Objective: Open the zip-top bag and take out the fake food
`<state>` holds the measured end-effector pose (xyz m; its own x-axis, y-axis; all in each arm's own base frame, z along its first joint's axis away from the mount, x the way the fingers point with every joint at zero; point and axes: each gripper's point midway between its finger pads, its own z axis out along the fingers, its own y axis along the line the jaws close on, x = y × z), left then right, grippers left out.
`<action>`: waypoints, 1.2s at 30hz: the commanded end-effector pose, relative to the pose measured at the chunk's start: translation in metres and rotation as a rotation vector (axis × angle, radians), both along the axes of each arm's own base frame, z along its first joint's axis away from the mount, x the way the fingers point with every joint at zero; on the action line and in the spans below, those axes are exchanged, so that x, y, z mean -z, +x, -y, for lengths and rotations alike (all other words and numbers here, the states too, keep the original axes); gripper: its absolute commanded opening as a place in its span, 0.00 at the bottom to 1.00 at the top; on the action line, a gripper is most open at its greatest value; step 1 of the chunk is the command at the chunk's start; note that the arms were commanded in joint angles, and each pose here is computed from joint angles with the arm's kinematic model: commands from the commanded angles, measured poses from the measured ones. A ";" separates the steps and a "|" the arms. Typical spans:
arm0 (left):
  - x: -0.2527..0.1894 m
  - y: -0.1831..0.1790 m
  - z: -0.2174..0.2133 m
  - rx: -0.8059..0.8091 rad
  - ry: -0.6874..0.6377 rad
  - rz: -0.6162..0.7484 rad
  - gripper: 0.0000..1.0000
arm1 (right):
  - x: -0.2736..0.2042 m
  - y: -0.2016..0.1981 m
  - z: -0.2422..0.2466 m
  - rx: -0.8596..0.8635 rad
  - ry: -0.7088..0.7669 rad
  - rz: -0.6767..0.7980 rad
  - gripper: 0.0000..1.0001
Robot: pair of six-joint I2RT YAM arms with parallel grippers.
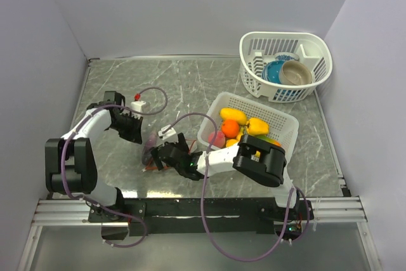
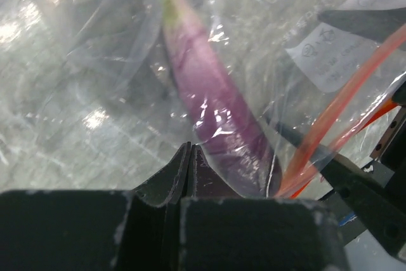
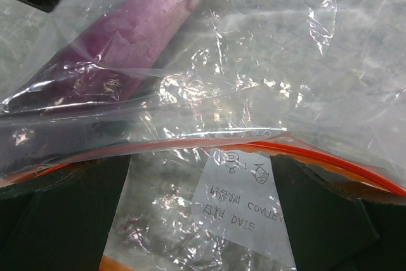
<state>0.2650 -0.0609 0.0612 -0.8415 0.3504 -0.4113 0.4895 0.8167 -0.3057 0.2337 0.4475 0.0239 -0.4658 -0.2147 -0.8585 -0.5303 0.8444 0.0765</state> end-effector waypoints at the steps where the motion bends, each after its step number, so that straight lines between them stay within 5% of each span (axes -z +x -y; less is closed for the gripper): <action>1: -0.001 0.010 0.017 0.036 -0.011 0.043 0.01 | -0.020 0.002 -0.006 0.008 0.084 0.014 1.00; 18: 0.029 0.003 -0.003 0.063 0.184 0.065 0.01 | -0.023 0.004 -0.010 0.000 0.116 0.022 1.00; 26: 0.024 0.000 0.012 0.076 0.122 0.052 0.01 | -0.032 0.003 -0.015 -0.016 0.153 0.035 1.00; 36: 0.030 0.012 0.022 0.077 0.109 0.055 0.01 | -0.057 -0.032 -0.038 -0.249 0.246 -0.029 1.00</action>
<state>0.2617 -0.0738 0.0268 -0.8017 0.4669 -0.3733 0.5573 0.8096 -0.1842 0.2102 0.4646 0.0402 -0.4703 -0.1728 -0.8654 -0.6451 0.7365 0.2035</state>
